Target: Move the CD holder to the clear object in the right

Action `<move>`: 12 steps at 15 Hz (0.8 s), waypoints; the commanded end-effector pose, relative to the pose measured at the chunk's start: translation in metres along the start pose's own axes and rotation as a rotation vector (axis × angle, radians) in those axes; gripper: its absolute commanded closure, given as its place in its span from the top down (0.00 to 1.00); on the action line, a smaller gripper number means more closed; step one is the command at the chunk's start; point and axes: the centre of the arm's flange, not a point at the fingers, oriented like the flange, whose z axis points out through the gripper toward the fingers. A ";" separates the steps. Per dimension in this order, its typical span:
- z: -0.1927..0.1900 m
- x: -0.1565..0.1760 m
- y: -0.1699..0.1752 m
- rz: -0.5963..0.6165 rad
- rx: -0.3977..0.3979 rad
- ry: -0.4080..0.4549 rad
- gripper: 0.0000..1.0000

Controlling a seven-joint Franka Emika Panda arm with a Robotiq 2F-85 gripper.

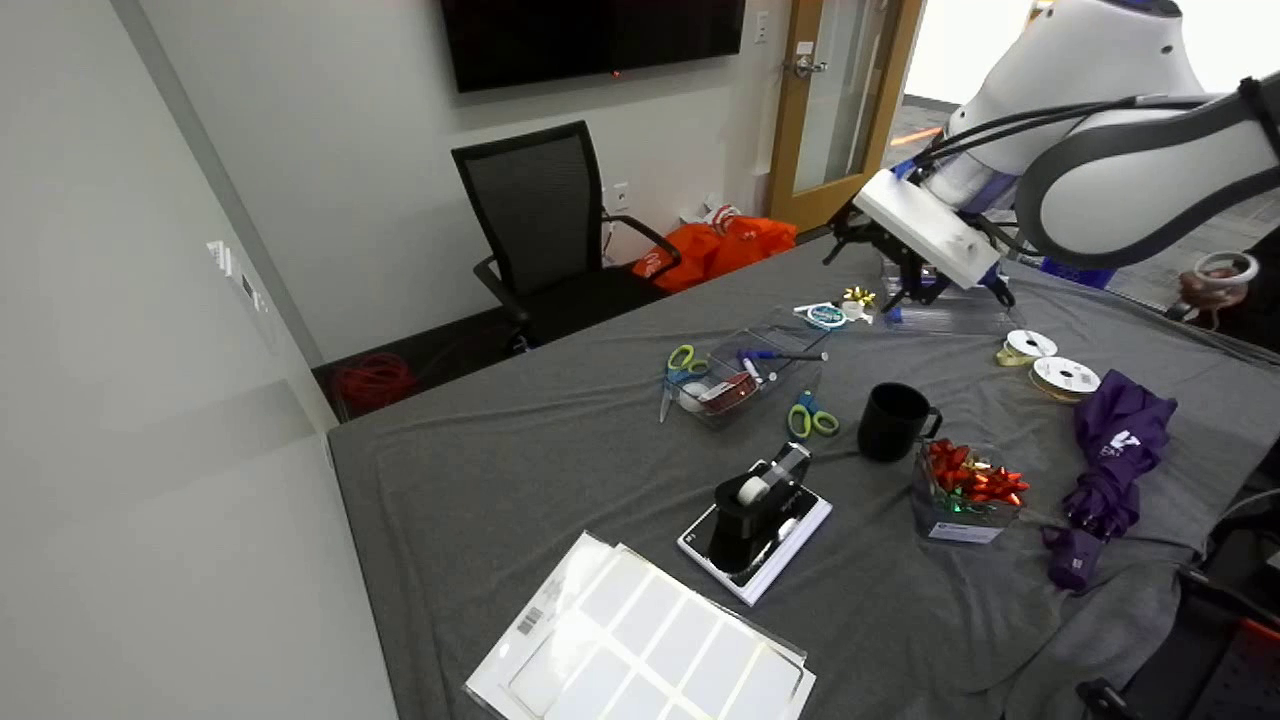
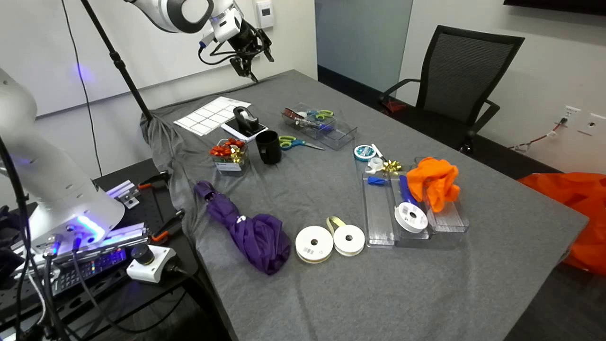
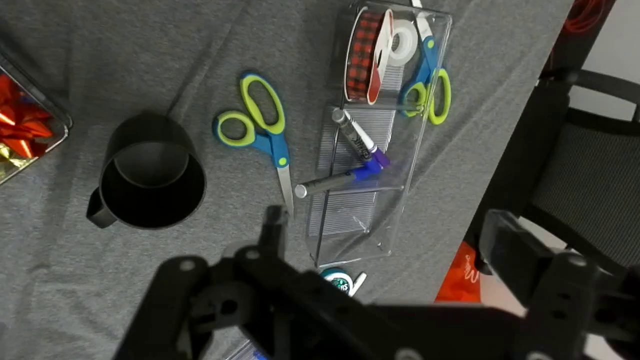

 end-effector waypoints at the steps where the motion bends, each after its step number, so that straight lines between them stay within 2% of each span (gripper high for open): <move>1: 0.002 0.001 -0.001 0.007 -0.001 0.003 1.00; 7: 0.007 0.000 -0.005 0.019 0.014 0.012 1.00; 12: 0.057 -0.015 -0.019 0.087 0.005 0.079 1.00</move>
